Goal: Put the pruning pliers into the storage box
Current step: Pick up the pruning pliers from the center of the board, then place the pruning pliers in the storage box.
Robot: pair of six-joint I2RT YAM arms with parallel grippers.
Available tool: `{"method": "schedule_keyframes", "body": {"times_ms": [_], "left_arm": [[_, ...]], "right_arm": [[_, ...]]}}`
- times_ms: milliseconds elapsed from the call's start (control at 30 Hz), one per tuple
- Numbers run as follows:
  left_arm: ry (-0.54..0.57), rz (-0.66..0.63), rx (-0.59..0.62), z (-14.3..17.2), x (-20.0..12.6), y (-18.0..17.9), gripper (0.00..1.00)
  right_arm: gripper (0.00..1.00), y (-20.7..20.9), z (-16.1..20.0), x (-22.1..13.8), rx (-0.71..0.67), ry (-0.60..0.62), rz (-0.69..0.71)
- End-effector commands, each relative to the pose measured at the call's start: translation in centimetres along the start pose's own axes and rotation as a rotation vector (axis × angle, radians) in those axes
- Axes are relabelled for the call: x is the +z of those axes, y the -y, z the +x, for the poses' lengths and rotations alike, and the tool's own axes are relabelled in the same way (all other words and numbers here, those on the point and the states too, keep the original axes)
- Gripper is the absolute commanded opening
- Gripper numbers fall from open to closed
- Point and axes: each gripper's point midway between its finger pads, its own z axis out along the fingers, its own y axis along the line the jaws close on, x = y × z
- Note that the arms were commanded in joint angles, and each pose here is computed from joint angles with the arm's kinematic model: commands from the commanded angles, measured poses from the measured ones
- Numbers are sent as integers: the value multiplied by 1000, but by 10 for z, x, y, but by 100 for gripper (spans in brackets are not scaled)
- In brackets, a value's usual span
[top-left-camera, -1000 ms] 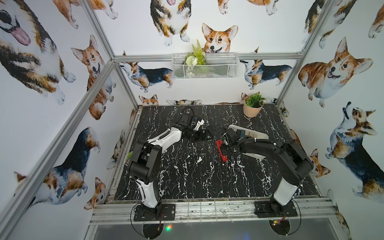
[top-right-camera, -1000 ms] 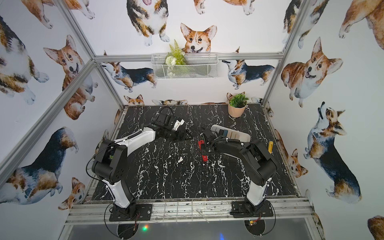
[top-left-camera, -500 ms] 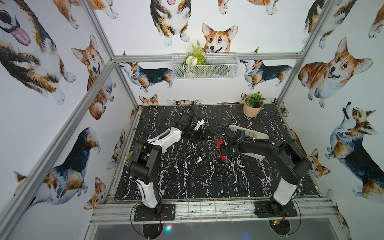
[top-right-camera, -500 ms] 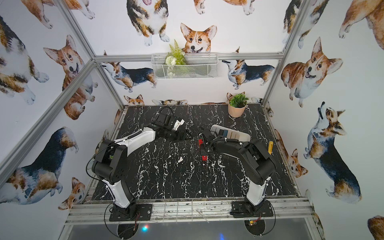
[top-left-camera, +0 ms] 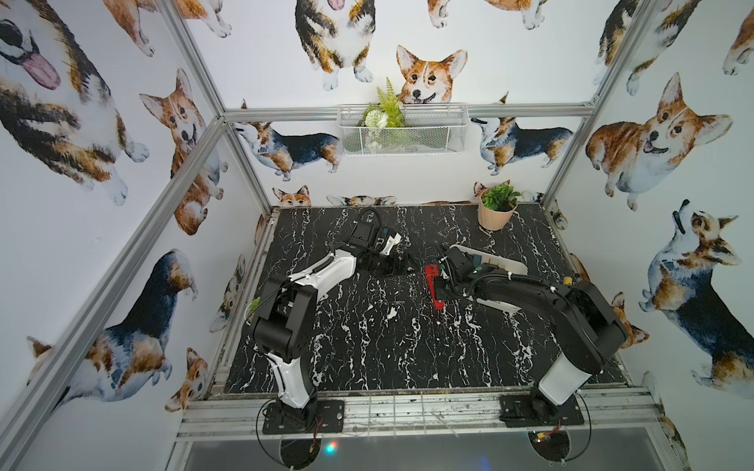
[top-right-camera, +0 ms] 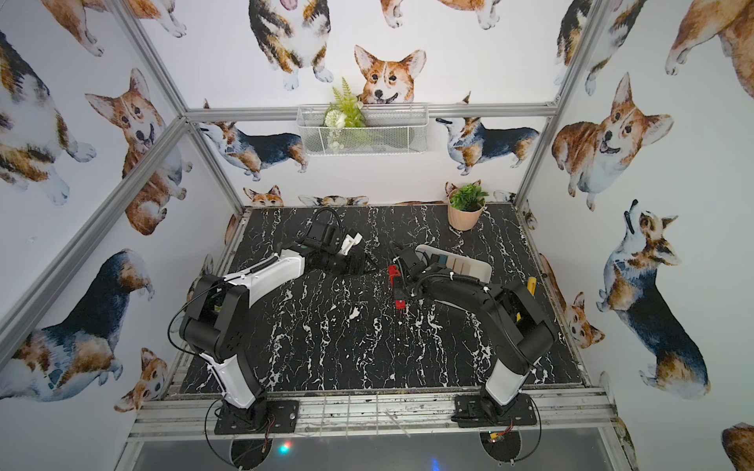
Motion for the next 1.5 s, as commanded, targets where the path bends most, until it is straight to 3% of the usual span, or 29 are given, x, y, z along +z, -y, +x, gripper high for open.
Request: {"method": "schedule_keyframes", "body": {"times_ms": [0,367,1467], "left_arm": [[19,35,39,-5,-3,11,100],[37,57,74,-5,-6,22,100],[61,51,99,-8,-10,24,100]], "right_arm": [[0,3,-7,-11,5,31,28],[0,21,-18,-36,3,60,86],[0,145,-8,-90,235,109,212]]}}
